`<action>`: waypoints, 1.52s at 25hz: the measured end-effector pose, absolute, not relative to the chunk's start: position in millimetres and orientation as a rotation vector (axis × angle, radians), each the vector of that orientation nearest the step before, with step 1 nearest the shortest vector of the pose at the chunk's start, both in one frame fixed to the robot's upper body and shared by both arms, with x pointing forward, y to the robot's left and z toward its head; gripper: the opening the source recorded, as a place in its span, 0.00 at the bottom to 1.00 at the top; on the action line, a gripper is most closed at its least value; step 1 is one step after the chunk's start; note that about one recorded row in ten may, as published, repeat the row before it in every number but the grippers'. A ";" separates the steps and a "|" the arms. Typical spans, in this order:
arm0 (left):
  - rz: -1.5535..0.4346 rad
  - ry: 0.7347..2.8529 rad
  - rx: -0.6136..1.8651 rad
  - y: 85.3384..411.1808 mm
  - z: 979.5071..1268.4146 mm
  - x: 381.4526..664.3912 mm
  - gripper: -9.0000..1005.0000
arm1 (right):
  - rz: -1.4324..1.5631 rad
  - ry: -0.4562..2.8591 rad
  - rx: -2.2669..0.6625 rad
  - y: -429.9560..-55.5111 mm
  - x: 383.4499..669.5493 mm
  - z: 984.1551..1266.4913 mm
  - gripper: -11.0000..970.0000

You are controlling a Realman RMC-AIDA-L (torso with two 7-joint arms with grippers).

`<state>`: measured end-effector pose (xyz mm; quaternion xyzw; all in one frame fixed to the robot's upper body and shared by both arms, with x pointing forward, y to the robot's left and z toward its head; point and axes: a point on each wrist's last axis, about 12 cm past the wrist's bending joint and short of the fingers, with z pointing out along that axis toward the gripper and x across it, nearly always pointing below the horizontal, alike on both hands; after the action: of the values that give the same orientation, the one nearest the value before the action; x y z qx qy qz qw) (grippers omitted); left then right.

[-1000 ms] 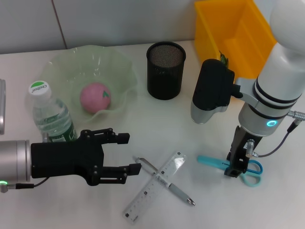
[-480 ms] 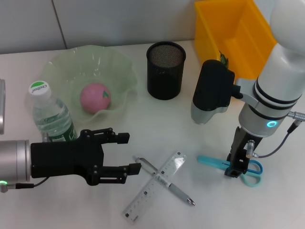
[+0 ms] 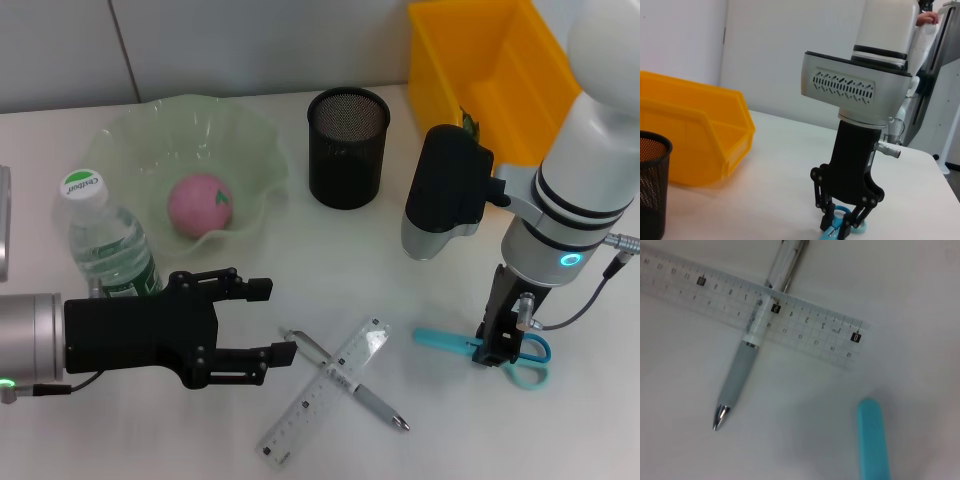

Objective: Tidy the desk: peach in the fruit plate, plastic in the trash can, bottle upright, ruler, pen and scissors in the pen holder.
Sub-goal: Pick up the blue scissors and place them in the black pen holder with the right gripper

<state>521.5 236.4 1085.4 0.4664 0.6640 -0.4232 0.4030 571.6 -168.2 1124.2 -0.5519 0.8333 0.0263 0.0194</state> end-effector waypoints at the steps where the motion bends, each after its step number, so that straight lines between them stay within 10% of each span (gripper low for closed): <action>1: -1.069 1.677 1.178 236.4 1085.5 521.5 0.81 | 0.081 2.586 -1.713 -168.2 571.6 1124.2 0.27; 38: -1.065 1.651 1.181 236.2 1091.3 526.2 0.81 | 0.055 2.366 -1.517 -216.9 592.0 1187.4 0.24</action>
<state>526.2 236.2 1091.3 0.4693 0.6563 -0.4234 0.4120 592.0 -216.9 1187.4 -0.5323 0.8302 0.0191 0.1646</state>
